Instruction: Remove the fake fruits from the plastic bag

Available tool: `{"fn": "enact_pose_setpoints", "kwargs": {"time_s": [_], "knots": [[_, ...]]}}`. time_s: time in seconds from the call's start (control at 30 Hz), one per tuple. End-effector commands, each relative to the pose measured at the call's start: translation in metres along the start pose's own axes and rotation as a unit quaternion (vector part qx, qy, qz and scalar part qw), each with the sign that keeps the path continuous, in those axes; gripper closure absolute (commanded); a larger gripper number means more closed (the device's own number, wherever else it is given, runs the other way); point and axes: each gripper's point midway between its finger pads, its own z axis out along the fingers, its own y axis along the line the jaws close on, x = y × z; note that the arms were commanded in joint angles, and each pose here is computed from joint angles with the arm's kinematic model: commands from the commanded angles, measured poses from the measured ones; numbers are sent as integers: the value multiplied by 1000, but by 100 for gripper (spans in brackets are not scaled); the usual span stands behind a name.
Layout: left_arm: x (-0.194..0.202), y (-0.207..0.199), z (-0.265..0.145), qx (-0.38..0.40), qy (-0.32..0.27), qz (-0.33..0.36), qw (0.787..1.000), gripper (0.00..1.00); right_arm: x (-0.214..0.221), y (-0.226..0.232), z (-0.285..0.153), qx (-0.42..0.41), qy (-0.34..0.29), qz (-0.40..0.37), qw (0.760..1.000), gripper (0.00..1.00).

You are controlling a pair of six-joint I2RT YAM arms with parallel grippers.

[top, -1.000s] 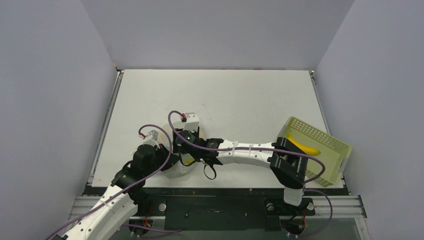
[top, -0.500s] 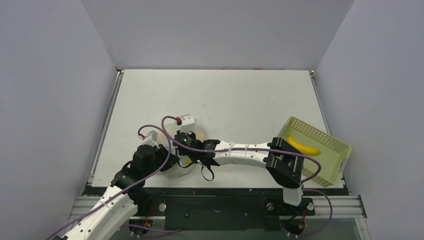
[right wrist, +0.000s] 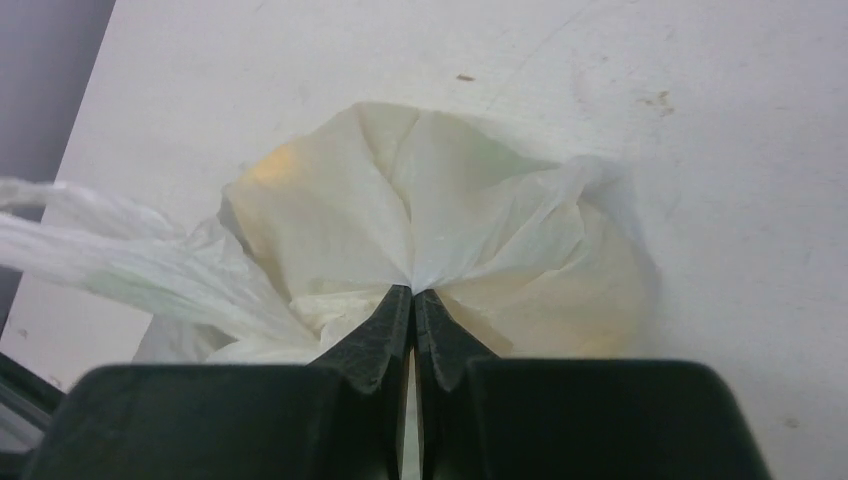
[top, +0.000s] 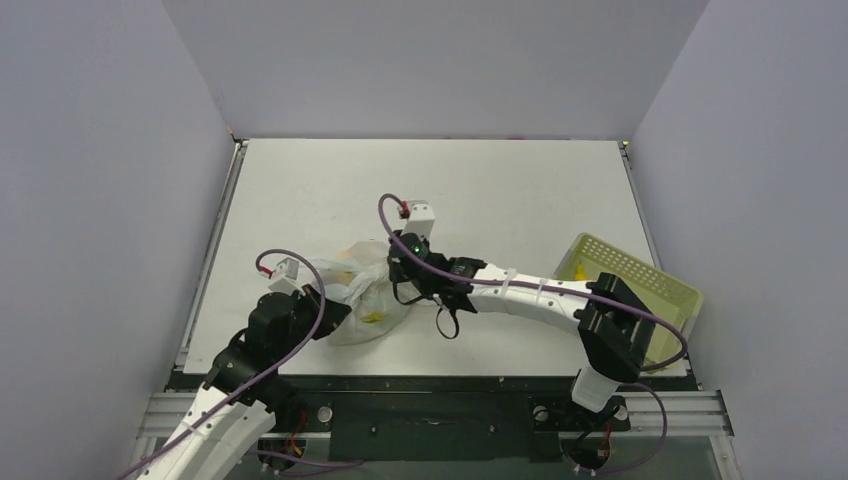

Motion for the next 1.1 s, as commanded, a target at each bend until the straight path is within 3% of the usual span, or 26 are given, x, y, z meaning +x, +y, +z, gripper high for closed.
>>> {"fn": "enact_pose_setpoints", "kwargs": {"time_s": [0.0, 0.17, 0.33, 0.47, 0.57, 0.67, 0.83, 1.07], "knots": [[-11, 3, -20, -18, -28, -18, 999, 100, -61, -45, -4, 13, -57, 71, 996, 100], [-24, -8, -32, 1, -53, -11, 999, 100, -64, -57, -6, 6, -48, 63, 997, 100], [-25, -22, -33, 11, -30, 15, 999, 100, -57, -48, -8, -16, -35, 55, 998, 100], [-22, -44, -33, 49, 4, 51, 997, 77, -56, -43, -13, -28, -34, 49, 998, 100], [-32, -66, -31, 78, 13, 99, 992, 65, -56, -38, -18, -40, -33, 44, 998, 100], [-54, -94, -29, 92, 16, 190, 977, 60, -55, -34, -22, -47, -31, 39, 998, 100], [-66, -89, 11, 13, 127, 323, 938, 59, -54, -29, -27, -61, -26, 41, 997, 100], [-63, -76, 41, 4, 143, 376, 915, 58, -55, -26, -32, -72, -27, 42, 996, 100]]}}
